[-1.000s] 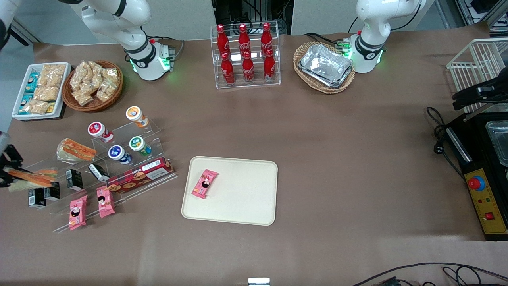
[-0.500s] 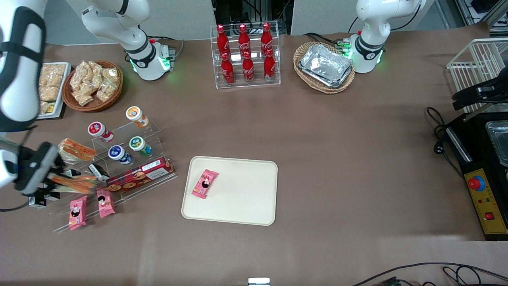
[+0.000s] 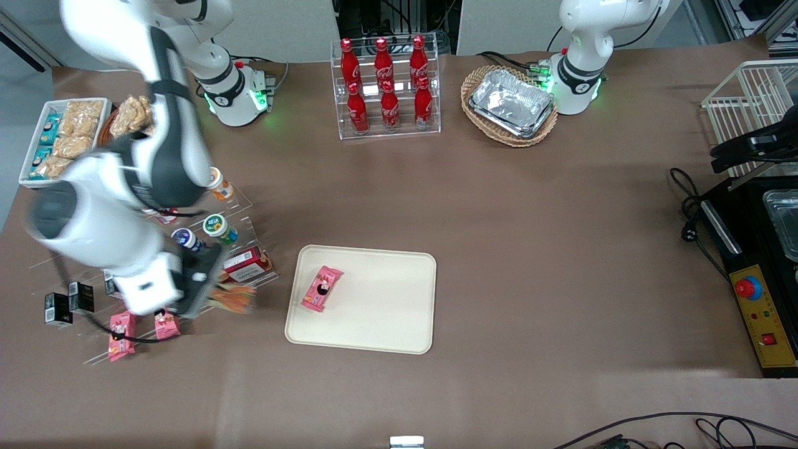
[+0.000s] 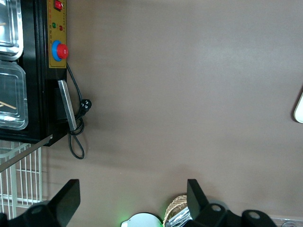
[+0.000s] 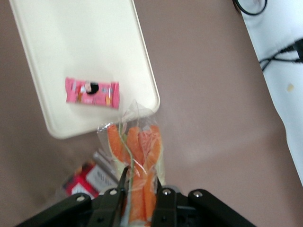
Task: Place sandwich on tray
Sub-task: 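Lift the sandwich and carry it over the cream tray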
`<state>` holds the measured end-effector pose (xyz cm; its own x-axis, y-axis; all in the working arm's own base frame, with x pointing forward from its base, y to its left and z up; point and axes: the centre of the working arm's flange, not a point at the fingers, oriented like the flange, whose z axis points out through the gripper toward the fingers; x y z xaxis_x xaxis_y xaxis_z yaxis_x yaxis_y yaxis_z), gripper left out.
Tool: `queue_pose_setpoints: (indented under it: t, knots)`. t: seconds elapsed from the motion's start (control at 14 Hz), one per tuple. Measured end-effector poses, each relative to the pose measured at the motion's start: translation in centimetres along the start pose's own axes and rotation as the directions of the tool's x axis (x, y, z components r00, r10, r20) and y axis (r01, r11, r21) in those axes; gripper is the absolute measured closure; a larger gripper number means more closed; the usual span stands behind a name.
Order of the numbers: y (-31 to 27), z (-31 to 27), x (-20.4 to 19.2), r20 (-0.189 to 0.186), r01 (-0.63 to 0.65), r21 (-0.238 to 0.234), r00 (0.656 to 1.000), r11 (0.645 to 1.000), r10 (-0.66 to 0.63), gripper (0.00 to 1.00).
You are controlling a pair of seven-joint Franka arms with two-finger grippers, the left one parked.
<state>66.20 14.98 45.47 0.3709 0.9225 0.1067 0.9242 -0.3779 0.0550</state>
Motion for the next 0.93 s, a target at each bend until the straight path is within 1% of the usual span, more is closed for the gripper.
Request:
queue_pose_setpoints:
  t: [0.14, 0.21, 0.5, 0.57, 0.64, 0.71, 0.93]
  knots:
    - [-1.7, 3.7, 4.0, -0.003, -0.012, -0.022, 1.0, 1.0, 0.012, 0.82]
    - [-2.7, 5.6, 6.1, -0.011, -0.016, -0.03, 1.0, 0.999, 0.015, 0.82]
    - [-6.9, 12.8, 14.0, -0.054, -0.044, -0.042, 0.998, 0.998, 0.042, 0.82]
    - [-7.7, 14.5, 15.5, -0.068, -0.041, -0.055, 0.997, 0.998, 0.037, 0.82]
    - [-8.4, 16.1, 16.6, -0.078, -0.033, -0.073, 0.997, 0.997, 0.027, 0.82]
    - [-8.9, 17.9, 17.2, -0.079, -0.023, -0.087, 0.997, 0.996, 0.016, 0.82]
    - [-9.7, 22.0, 18.0, -0.07, 0.002, -0.113, 0.997, 0.994, -0.01, 0.82]
